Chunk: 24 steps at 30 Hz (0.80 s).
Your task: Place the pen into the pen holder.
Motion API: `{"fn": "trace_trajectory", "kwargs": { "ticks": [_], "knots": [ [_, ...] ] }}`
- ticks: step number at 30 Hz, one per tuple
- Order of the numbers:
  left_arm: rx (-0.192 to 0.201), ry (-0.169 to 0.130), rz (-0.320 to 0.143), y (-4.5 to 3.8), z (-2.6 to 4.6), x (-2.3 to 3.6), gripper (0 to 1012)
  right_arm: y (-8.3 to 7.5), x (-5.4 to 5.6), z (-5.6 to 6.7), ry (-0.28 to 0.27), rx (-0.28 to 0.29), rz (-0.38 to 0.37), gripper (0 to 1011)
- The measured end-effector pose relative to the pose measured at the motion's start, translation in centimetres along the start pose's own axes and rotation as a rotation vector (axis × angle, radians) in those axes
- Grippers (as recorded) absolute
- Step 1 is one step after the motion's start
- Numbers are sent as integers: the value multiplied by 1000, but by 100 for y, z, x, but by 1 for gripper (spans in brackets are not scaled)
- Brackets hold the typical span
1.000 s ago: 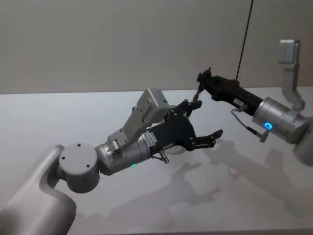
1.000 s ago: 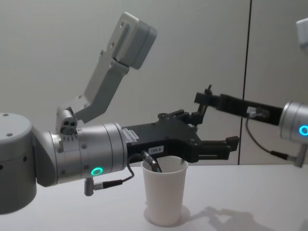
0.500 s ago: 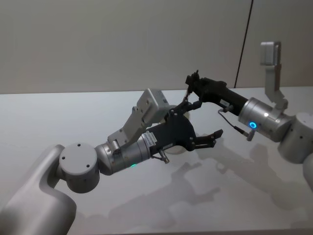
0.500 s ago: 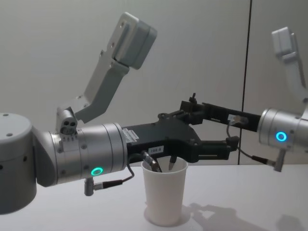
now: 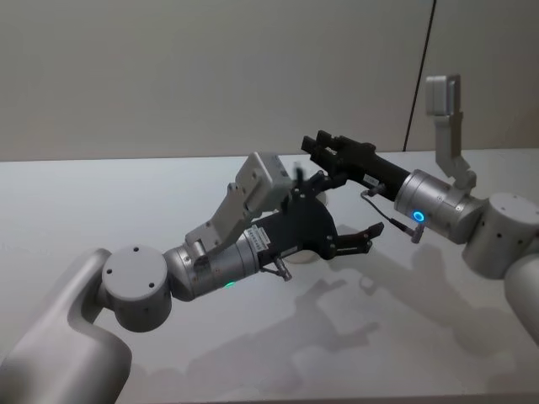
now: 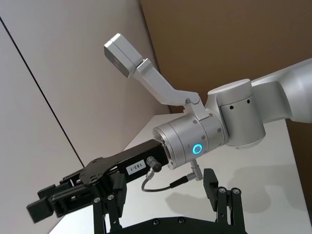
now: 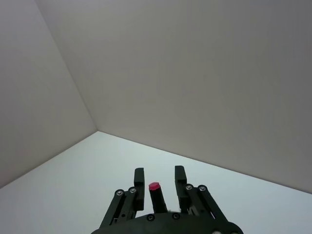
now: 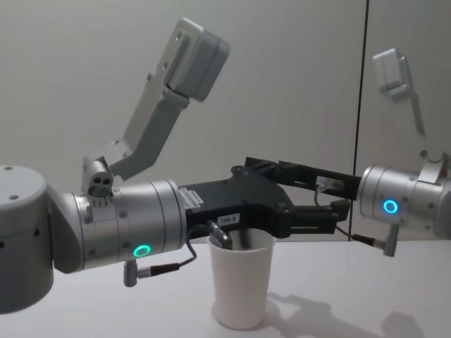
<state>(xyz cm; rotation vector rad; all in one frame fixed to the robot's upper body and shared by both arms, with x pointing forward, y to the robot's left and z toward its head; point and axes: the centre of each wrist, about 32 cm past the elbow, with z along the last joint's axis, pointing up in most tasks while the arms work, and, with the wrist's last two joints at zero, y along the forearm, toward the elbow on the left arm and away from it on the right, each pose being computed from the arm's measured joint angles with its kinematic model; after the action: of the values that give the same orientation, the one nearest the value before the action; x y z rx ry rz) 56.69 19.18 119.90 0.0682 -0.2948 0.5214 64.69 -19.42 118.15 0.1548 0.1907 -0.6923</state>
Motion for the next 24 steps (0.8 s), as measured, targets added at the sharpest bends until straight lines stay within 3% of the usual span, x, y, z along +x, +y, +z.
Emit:
{"fn": "trace_trajectory", "kwargs": {
  "ticks": [8,13,17,19,24],
  "knots": [
    [0,0,0,0,0,0,1003,35,-10,-11,-10,-11,1,566],
    [0,0,0,0,0,0,1003,47,-14,-16,-14,-15,1,765],
    [0,0,0,0,0,0,1003,55,-16,-16,-16,-16,2,845],
    [0,0,0,0,0,0,1003,58,-17,-19,-17,-18,2,942],
    [0,0,0,0,0,0,1003,63,-19,-19,-19,-19,2,1001]
  ]
}}
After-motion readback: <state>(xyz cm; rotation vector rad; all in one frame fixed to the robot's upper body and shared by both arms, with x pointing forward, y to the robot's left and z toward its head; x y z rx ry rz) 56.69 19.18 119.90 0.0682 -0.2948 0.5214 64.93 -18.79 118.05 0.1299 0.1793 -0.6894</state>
